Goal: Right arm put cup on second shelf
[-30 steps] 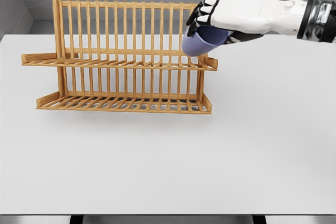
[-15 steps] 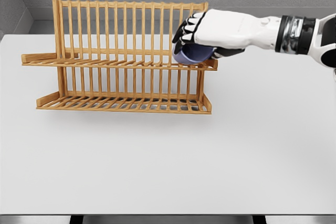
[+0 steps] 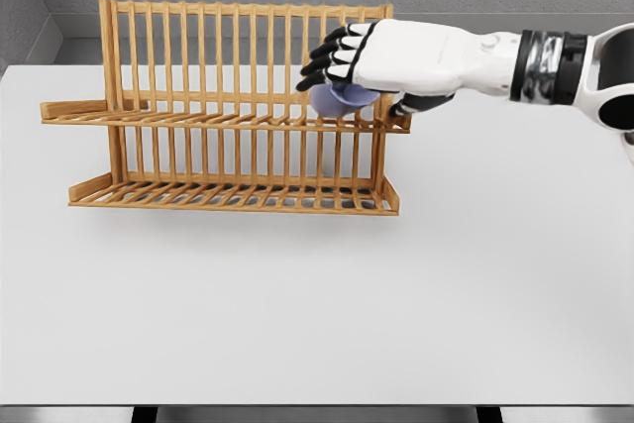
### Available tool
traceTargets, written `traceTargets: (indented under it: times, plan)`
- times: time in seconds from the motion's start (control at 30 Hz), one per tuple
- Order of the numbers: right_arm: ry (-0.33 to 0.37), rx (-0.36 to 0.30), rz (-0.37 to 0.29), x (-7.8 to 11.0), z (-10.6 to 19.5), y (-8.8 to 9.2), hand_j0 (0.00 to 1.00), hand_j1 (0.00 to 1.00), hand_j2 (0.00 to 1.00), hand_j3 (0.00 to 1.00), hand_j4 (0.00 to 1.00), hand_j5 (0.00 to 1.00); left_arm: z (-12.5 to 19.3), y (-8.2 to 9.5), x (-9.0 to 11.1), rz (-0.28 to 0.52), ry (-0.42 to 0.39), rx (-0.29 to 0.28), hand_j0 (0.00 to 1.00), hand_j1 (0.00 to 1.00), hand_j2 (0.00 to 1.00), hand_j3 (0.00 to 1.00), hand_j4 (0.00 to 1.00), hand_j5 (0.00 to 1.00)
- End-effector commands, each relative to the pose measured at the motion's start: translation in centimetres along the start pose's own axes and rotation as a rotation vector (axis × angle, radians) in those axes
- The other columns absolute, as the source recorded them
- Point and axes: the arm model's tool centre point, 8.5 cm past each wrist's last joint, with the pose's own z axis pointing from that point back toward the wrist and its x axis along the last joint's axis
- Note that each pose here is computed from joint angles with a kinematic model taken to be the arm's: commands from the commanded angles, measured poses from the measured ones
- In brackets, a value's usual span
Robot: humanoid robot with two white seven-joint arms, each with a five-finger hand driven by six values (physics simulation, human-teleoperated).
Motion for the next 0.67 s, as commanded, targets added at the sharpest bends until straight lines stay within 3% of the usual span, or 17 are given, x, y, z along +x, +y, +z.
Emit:
traceTargets:
  times: [0.0,0.2,0.27,0.4,0.43,0.5,0.63]
  plan:
    - [0.024,-0.024,0.029,-0.1,1.4,-1.3,1.0,1.0,1.0,1.0,1.0,1.0,0.0,0.0,0.0,0.0,0.0,0.0,1.0,1.0,1.0,1.0,1.0,1.0]
    - [0.138,-0.101,0.119,-1.8,7.3,-4.9,1.0,1.0,1.0,1.0,1.0,1.0,0.0,0.0,0.0,0.0,0.0,0.0,1.0,1.0,1.0,1.0,1.0,1.0]
    - [0.219,-0.138,0.121,-2.7,10.7,-5.4,1.0,1.0,1.0,1.0,1.0,1.0,0.0,0.0,0.0,0.0,-0.001,0.0,1.0,1.0,1.0,1.0,1.0,1.0]
    - [0.273,-0.147,0.033,-3.2,12.7,-2.0,1.0,1.0,1.0,1.0,1.0,1.0,0.0,0.0,0.0,0.0,-0.001,0.0,1.0,1.0,1.0,1.0,1.0,1.0]
    - [0.285,-0.134,-0.012,-3.2,13.1,0.0,1.0,1.0,1.0,1.0,1.0,1.0,0.0,0.0,0.0,0.0,0.0,0.0,1.0,1.0,1.0,1.0,1.0,1.0]
    - [0.271,-0.108,-0.049,-2.9,12.9,2.1,1.0,1.0,1.0,1.0,1.0,1.0,0.0,0.0,0.0,0.0,-0.001,0.0,1.0,1.0,1.0,1.0,1.0,1.0]
    - [0.268,-0.097,-0.076,-2.8,12.7,3.3,1.0,1.0,1.0,1.0,1.0,1.0,0.0,0.0,0.1,0.006,-0.002,0.002,1.0,1.0,1.0,1.0,1.0,1.0]
